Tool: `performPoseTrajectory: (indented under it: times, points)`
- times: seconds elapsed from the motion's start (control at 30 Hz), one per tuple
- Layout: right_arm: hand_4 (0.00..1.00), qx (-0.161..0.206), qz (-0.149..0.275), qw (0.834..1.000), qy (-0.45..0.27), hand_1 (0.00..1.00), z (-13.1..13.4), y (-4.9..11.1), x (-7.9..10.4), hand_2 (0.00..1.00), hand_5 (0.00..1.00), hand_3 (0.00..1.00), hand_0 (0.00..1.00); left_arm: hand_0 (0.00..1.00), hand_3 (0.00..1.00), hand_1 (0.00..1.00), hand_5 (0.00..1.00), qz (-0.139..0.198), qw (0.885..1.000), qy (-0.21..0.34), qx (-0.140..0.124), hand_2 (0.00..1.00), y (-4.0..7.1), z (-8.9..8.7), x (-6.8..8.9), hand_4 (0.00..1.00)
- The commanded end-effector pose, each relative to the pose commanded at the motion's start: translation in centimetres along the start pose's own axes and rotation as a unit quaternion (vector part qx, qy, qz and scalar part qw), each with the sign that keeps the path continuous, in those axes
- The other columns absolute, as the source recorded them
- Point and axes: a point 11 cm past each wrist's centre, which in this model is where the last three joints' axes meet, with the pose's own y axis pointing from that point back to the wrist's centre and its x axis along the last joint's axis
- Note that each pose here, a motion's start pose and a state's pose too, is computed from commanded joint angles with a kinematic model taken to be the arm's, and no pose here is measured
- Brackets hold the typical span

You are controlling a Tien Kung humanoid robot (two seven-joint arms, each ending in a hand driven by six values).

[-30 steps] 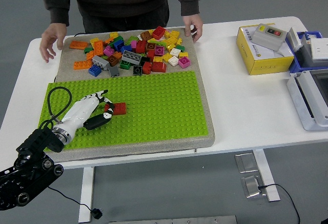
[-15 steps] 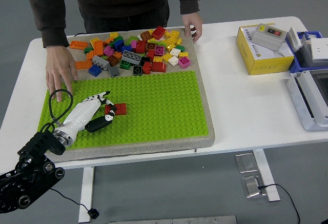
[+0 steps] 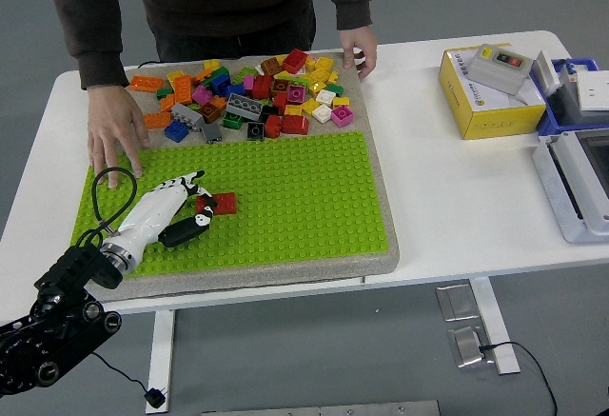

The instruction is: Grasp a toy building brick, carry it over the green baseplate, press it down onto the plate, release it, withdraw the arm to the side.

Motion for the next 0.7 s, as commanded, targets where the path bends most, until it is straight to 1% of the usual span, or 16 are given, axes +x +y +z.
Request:
performPoseTrajectory:
  times: [0.37, 0.7]
  points:
    - [0.449, 0.001, 0.000, 1.000, 0.000, 0.597, -0.24, 0.04, 0.07, 0.546, 0.974, 0.694, 0.654, 0.998, 0.635, 0.998, 0.774, -0.005, 1.000, -0.008, -0.012, 0.998, -0.48, 0.63, 0.25, 0.316]
    - [0.449, 0.004, -0.002, 1.000, -0.002, 0.597, -0.55, 0.13, -0.05, 0.544, 0.971, 0.695, 0.654, 0.998, 0.633, 0.998, 0.770, -0.007, 1.000, -0.005, -0.016, 0.998, -1.02, 0.86, 0.50, 0.315]
